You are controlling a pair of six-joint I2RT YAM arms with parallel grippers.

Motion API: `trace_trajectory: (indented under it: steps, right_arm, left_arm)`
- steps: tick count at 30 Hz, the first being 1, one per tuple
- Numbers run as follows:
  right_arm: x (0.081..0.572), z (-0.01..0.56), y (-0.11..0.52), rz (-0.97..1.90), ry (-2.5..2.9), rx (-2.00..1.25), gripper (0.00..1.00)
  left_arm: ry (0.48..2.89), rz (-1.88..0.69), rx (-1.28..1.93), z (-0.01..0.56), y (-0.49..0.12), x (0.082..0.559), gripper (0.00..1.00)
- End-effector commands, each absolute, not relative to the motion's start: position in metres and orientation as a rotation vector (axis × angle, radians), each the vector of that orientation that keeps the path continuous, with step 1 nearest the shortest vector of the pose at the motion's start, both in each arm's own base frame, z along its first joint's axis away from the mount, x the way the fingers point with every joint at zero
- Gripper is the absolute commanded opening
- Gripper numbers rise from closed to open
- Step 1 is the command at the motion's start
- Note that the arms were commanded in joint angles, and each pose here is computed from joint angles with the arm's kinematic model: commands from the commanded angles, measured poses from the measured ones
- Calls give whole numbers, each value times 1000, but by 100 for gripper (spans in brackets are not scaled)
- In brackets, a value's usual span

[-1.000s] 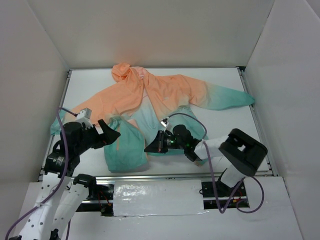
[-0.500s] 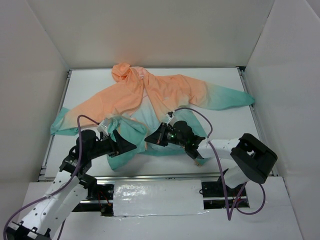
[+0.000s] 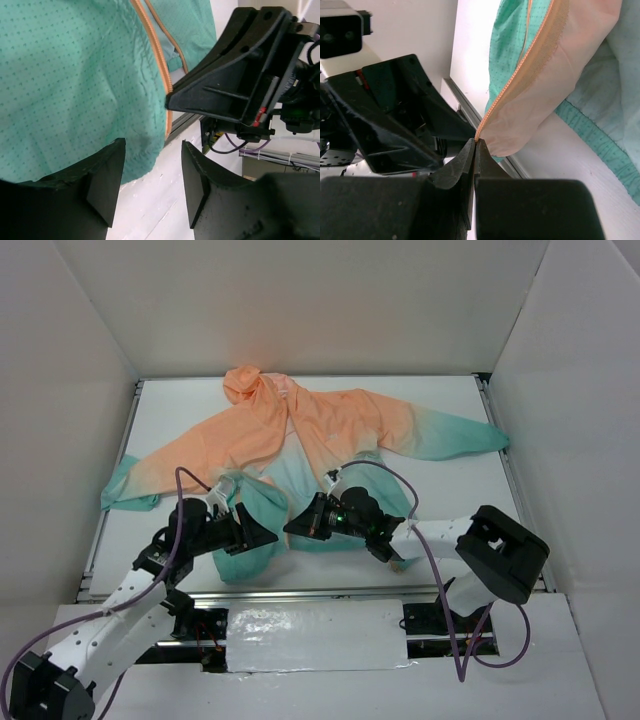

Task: Zip up the jacket

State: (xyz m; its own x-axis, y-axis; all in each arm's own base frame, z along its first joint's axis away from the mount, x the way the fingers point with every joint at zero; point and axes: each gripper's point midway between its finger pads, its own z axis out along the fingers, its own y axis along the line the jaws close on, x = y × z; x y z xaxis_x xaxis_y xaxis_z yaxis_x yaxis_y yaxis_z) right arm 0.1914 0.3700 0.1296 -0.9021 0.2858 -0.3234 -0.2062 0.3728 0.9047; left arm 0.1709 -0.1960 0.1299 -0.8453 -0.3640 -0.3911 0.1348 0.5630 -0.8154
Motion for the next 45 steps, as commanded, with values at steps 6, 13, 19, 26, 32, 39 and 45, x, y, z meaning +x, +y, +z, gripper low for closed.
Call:
trace_trajectory:
  steps: [6, 13, 19, 26, 32, 39, 45]
  right_arm:
    - [201, 152, 379, 1582, 2118, 76, 0]
    - [203, 151, 386, 1601, 2120, 72, 0]
    - [206, 153, 385, 1585, 2115, 80, 0]
    - [208, 159, 384, 1587, 2104, 71, 0]
    - [208, 156, 385, 1590, 2112, 76, 0]
    - [207, 153, 385, 1592, 2119, 72, 0]
    - [205, 147, 383, 1587, 2132, 65, 0]
  left_arm:
    - [2195, -1290, -105, 140, -205, 178, 61]
    - [2199, -1336, -87, 133, -209, 174, 61]
    - [2220, -1339, -92, 124, -209, 171, 54]
    - [2226, -1357, -93, 115, -211, 168, 56]
    - [2183, -1431, -58, 123, -217, 165, 53]
    - [2177, -1415, -50, 125, -217, 168, 42]
    - [2191, -1396, -61, 122, -216, 169, 44]
